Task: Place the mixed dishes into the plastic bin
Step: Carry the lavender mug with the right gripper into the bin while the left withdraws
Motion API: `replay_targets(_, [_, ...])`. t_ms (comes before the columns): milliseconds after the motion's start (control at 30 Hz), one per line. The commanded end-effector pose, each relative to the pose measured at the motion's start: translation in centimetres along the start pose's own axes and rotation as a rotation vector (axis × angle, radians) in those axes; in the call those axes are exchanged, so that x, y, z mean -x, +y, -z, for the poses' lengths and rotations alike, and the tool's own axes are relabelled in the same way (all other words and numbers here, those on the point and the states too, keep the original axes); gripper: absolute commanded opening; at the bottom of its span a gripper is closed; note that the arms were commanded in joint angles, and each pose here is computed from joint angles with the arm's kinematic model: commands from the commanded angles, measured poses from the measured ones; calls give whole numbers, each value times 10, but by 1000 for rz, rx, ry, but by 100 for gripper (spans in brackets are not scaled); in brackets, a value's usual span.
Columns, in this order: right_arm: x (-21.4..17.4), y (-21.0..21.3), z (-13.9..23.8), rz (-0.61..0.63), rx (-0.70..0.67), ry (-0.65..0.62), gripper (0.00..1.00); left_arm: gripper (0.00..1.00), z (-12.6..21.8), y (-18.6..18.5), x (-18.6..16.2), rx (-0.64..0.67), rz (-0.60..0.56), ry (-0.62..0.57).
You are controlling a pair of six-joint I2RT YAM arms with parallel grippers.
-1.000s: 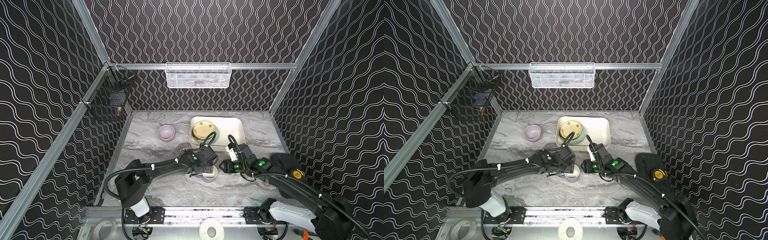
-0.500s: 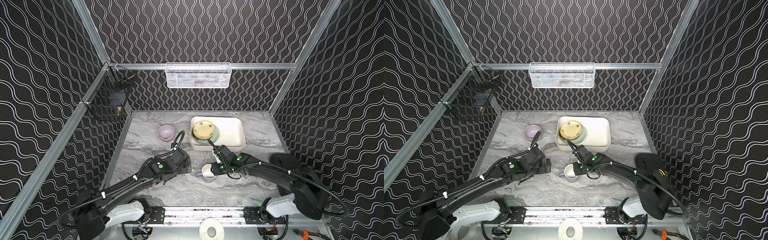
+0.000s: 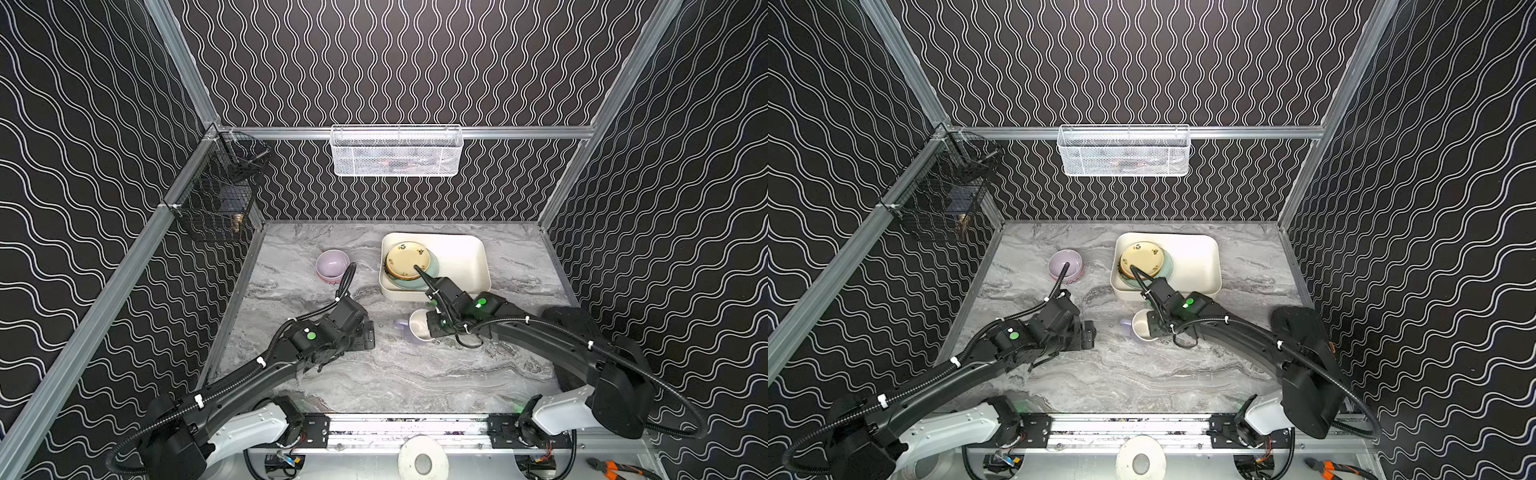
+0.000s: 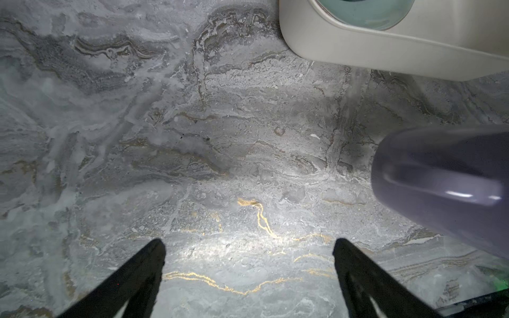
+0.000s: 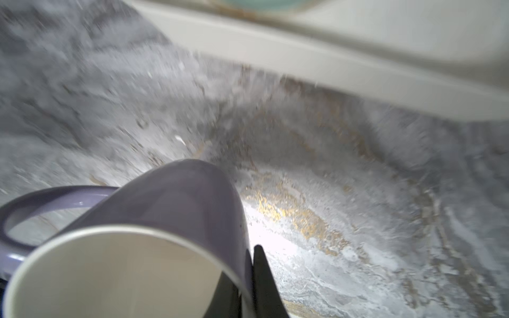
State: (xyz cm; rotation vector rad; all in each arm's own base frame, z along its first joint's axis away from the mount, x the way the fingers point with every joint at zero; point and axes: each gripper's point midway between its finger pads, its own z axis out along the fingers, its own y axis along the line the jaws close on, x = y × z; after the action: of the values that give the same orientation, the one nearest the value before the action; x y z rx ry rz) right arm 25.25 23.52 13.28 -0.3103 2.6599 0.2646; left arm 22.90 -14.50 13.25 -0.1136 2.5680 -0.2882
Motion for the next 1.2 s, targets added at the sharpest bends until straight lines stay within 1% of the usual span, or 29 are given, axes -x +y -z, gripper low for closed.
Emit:
replay_targets(0, [22, -11, 17, -7, -57, -63, 5, 99, 5, -5, 9, -40, -23, -23])
replay_targets(133, [62, -35, 33, -52, -104, -142, 6, 99, 10, -6, 14, -58, -19, -32])
replay_targets(300, [120, -84, 40, -145, -163, -237, 6, 99, 13, -9, 21, -75, -24, -34])
replay_targets(400, [150, -114, 31, -184, -213, -250, 6, 99, 15, -14, 28, -86, -33, -36])
replay_targets(433, [159, -130, 26, -206, -240, -249, 6, 99, 15, -15, 31, -89, -32, -37])
replay_targets(533, [178, -165, 5, -259, -289, -224, 6, 99, 14, -20, 39, -98, -40, -36])
replay_targets(600, [188, -187, -10, -287, -315, -206, 6, 99, 13, -22, 45, -97, -44, -33])
replay_targets(700, [197, -215, -41, -331, -313, -152, 6, 99, 9, -21, 55, -92, -40, -33])
replay_targets(833, [213, -239, -67, -370, -296, -127, 6, 99, 1, -17, 68, -87, -26, -26])
replay_targets(1000, [225, -248, -93, -379, -270, -103, 7, 99, -16, -6, 73, -81, 4, 14])
replay_targets(1100, [225, -247, -110, -377, -250, -88, 7, 99, -23, -1, 74, -107, 37, 39])
replay_targets(1167, [225, -246, -116, -379, -233, -79, 7, 99, -26, 3, 74, -102, 50, 45])
